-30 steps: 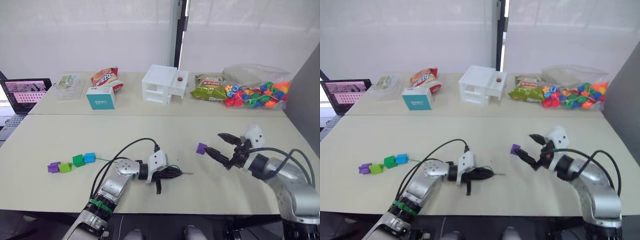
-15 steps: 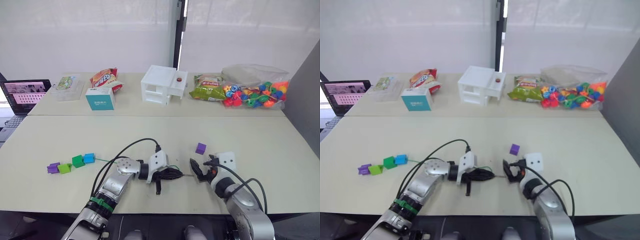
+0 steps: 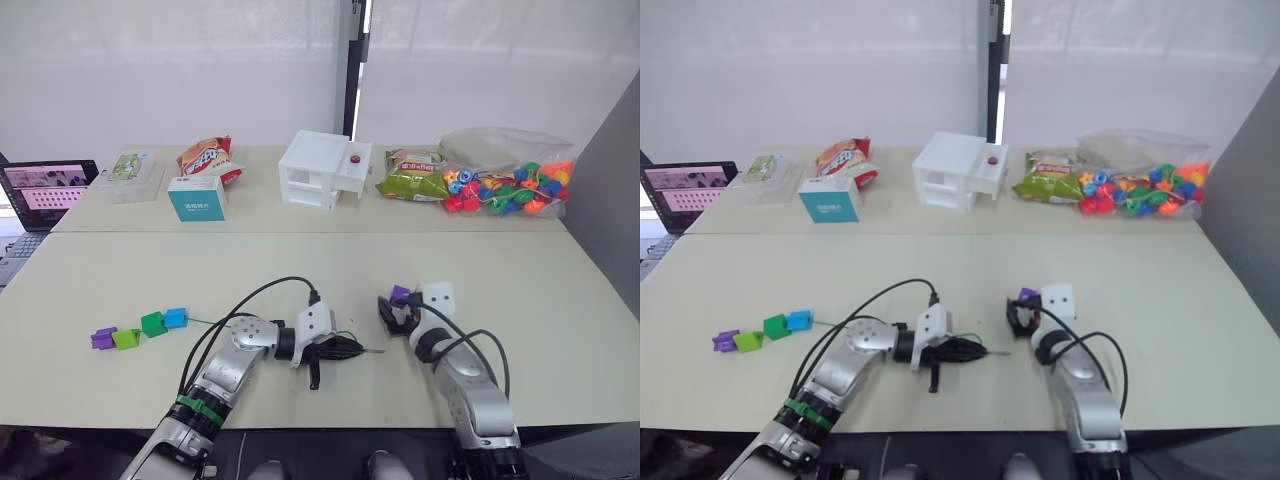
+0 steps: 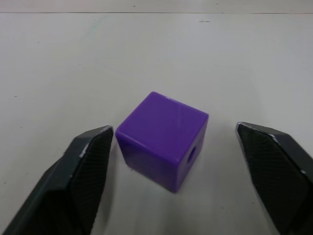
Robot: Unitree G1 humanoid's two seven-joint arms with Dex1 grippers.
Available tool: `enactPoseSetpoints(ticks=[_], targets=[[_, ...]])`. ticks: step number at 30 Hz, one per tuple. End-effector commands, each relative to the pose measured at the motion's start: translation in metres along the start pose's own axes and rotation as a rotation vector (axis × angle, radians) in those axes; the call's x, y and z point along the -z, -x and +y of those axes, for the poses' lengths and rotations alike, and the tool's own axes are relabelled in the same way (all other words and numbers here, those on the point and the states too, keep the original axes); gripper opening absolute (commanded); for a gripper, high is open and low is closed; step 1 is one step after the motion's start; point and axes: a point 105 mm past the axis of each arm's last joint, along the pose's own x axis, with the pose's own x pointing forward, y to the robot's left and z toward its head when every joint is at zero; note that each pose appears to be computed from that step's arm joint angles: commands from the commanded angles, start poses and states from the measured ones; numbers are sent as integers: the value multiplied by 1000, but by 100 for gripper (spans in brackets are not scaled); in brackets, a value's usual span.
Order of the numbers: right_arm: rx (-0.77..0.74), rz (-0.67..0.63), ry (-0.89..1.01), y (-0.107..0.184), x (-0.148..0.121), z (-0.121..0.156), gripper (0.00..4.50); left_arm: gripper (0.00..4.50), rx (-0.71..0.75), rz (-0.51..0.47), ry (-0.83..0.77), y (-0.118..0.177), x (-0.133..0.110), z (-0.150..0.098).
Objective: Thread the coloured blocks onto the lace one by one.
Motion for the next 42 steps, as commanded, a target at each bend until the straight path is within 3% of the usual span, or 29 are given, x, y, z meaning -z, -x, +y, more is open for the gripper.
enactPoseSetpoints(ticks=[1,5,9,19,31,33,39,42], targets=[[17,-30,1,-2,-5,-1,300,0,0,29,10,1,6,-3],[14,-45,3,0,-8,-2,166,0,-3,26,10,1,6,-2],[6,-53,11,5,-10,-5,117,0,-1,22,10,-1,5,-3],[-101,4,50,51,-2,-2,118,0,18,-1,9,-7,2,-2],[-77,80,-86,89,19,5,118,0,72,-24,23,-18,-1,-11],[-88,71,-112,93,15,6,225,0,86,-21,22,-19,-1,-13],[-178,-43,-87,100,-31,-6,431,0,87,-26,22,-23,-1,-10],[-263,-79,-34,98,-59,-20,447,0,76,-32,23,-23,-1,-9]])
